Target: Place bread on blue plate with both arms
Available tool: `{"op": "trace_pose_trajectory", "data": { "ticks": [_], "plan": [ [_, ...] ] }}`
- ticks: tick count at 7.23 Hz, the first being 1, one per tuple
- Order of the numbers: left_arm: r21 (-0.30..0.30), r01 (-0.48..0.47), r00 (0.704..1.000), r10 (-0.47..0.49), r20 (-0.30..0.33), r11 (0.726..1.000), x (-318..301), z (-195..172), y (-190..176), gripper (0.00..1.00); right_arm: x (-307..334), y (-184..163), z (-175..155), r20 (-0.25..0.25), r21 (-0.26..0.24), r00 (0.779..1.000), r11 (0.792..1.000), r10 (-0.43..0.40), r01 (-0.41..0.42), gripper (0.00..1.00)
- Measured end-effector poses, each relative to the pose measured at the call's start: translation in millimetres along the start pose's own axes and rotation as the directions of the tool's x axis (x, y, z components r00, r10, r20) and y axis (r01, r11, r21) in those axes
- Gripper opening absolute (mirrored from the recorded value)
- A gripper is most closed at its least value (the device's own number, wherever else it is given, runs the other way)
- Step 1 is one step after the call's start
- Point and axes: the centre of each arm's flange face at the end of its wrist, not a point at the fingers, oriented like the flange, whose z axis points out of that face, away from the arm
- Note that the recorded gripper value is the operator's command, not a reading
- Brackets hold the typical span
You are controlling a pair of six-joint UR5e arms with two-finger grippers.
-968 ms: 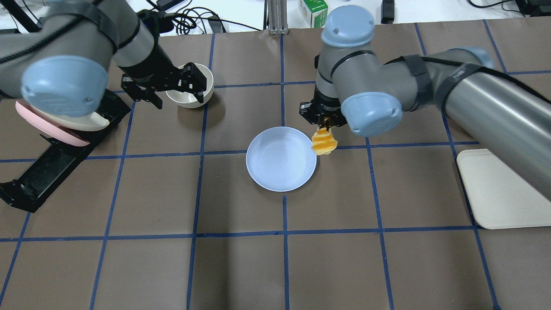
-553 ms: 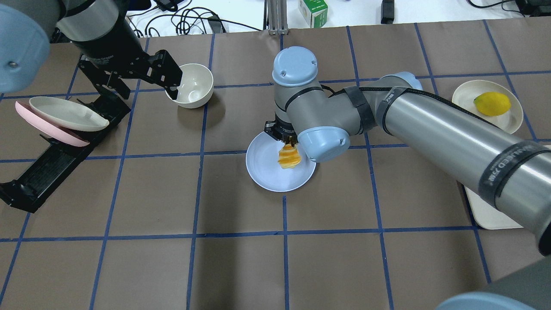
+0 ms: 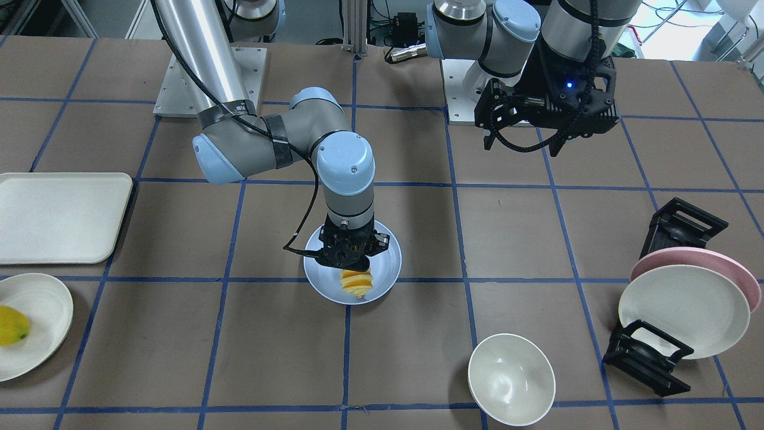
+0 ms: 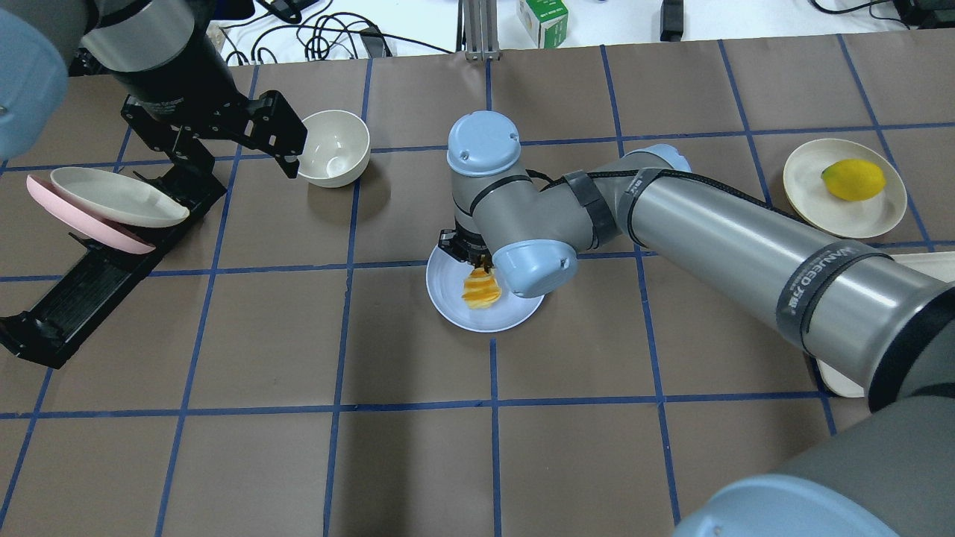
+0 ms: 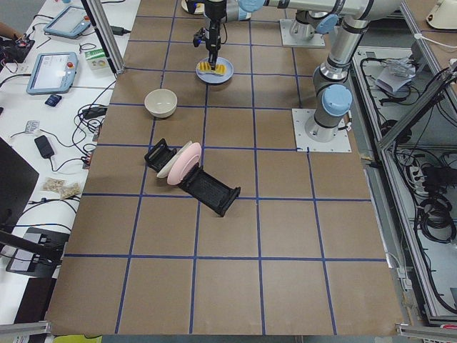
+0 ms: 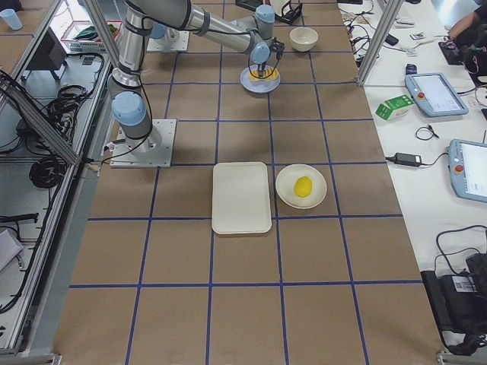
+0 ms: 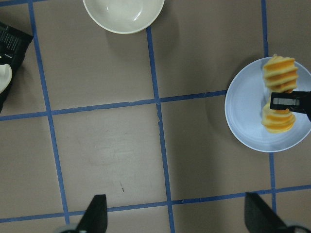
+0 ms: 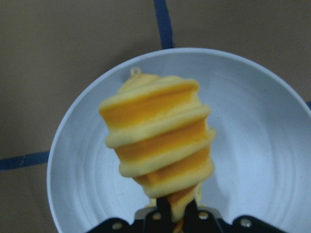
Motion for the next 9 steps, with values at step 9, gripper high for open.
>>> {"op": "trace_pose_trajectory", "data": {
  "ticks": [9],
  "plan": [
    [0.01,0.002,1.0,-0.003,0.003,1.0,-1,2,-2,1.0,7,-4,-41,0.019,0.03,1.0,0.999,0.019,-0.019,1.0]
  ]
}}
